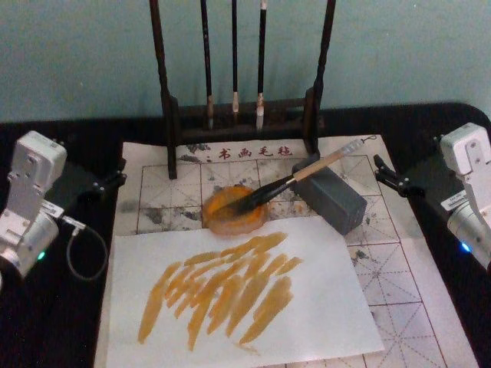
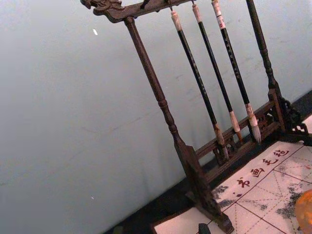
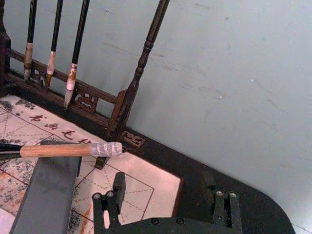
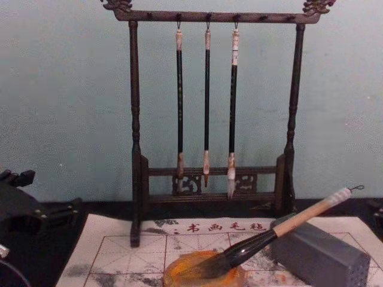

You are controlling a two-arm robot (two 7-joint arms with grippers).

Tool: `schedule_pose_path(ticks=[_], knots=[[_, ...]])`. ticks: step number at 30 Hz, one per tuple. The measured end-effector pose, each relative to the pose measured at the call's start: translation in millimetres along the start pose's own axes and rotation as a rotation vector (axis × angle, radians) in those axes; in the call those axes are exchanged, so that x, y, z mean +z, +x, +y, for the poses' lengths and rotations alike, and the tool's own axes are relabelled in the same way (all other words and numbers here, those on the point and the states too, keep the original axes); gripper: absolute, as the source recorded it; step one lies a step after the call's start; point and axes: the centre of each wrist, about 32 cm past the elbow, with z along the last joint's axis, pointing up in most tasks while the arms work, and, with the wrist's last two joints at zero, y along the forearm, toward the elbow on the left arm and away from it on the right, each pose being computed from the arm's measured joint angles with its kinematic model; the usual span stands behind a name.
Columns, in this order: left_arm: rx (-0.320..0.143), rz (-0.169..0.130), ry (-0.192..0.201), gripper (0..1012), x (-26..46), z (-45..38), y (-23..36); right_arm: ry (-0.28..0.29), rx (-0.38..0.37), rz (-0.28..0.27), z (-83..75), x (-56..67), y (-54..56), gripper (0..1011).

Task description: Pick up the brush from the inkstone, write on the paper, then place the brush back to its original position.

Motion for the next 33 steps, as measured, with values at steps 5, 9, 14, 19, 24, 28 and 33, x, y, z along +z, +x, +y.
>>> schedule_pose_path(ticks=[5,9,14,19,24,28,33], knots=[[0.0,0.0,0.0,1001,0.0,0.0,0.0,0.0,0.0,0.0,0.0,0.0,0.0,1002],[0.0,0.0,0.0,1001,0.0,0.0,0.0,0.001,-0.001,0.001,-0.2,-0.2,-0.2,1002],[0.0,0.0,0.0,1001,0.0,0.0,0.0,0.023,0.0,0.015,-2.0,1.1,0.4,1002],[0.0,0.0,0.0,1001,0.0,0.0,0.0,0.055,0.006,0.085,-7.4,3.2,-1.5,1003],[0.0,0.0,0.0,1001,0.0,0.0,0.0,0.074,0.021,0.19,-12.8,4.3,-3.6,1002],[0.0,0.0,0.0,1001,0.0,0.0,0.0,0.086,0.042,0.324,-15.7,5.3,-5.4,1003],[0.0,0.0,0.0,1001,0.0,0.0,0.0,0.086,0.077,0.531,-15.5,4.7,-7.1,1003]])
